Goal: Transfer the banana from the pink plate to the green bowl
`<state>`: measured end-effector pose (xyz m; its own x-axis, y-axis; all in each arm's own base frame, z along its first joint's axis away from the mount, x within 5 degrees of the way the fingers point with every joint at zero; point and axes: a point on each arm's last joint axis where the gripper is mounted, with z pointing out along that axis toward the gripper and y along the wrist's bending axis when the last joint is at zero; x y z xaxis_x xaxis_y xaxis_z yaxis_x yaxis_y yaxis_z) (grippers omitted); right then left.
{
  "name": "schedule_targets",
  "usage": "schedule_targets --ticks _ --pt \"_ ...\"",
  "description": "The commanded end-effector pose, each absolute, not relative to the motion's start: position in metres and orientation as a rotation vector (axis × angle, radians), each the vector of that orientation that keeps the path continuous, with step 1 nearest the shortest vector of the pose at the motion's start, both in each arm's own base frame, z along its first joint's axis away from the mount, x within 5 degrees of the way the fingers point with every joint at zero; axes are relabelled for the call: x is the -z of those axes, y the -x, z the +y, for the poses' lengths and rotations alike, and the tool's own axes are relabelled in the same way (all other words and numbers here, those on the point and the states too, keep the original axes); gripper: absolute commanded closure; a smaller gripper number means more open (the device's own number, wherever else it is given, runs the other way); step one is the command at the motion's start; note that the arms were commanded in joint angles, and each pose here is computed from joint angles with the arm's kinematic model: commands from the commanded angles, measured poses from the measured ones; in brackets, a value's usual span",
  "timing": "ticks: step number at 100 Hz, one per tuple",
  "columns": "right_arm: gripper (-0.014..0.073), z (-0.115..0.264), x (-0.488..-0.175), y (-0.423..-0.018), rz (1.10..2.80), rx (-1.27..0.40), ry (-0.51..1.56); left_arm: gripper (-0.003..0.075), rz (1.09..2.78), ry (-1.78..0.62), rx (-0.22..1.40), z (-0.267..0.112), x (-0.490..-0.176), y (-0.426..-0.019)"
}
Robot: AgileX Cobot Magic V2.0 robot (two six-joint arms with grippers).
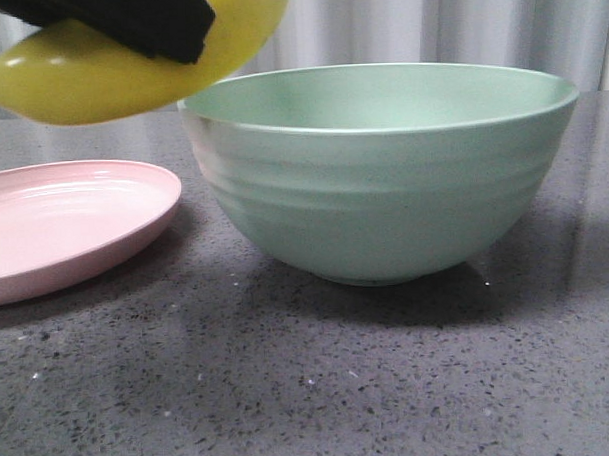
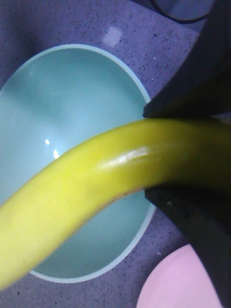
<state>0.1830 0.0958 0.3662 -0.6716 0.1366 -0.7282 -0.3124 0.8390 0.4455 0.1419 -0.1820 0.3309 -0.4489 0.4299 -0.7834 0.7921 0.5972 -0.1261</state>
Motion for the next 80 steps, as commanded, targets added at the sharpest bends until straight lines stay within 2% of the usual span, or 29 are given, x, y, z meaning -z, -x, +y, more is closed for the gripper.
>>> schedule_targets --ticks 1,47,80 --pt "0.0242 0.11 -0.384 -0.194 2.079 -0.811 0.096 0.06 1.987 -0.904 0.69 -0.187 -0.351 -0.143" --pt "0.0242 0.157 -0.378 -0.242 2.087 -0.923 0.06 0.06 1.986 -0.91 0.687 -0.187 -0.35 -0.143" --pt "0.0242 0.188 -0.367 -0.25 2.124 -0.952 0.123 0.06 1.985 -0.911 0.686 -0.187 -0.35 -0.143"
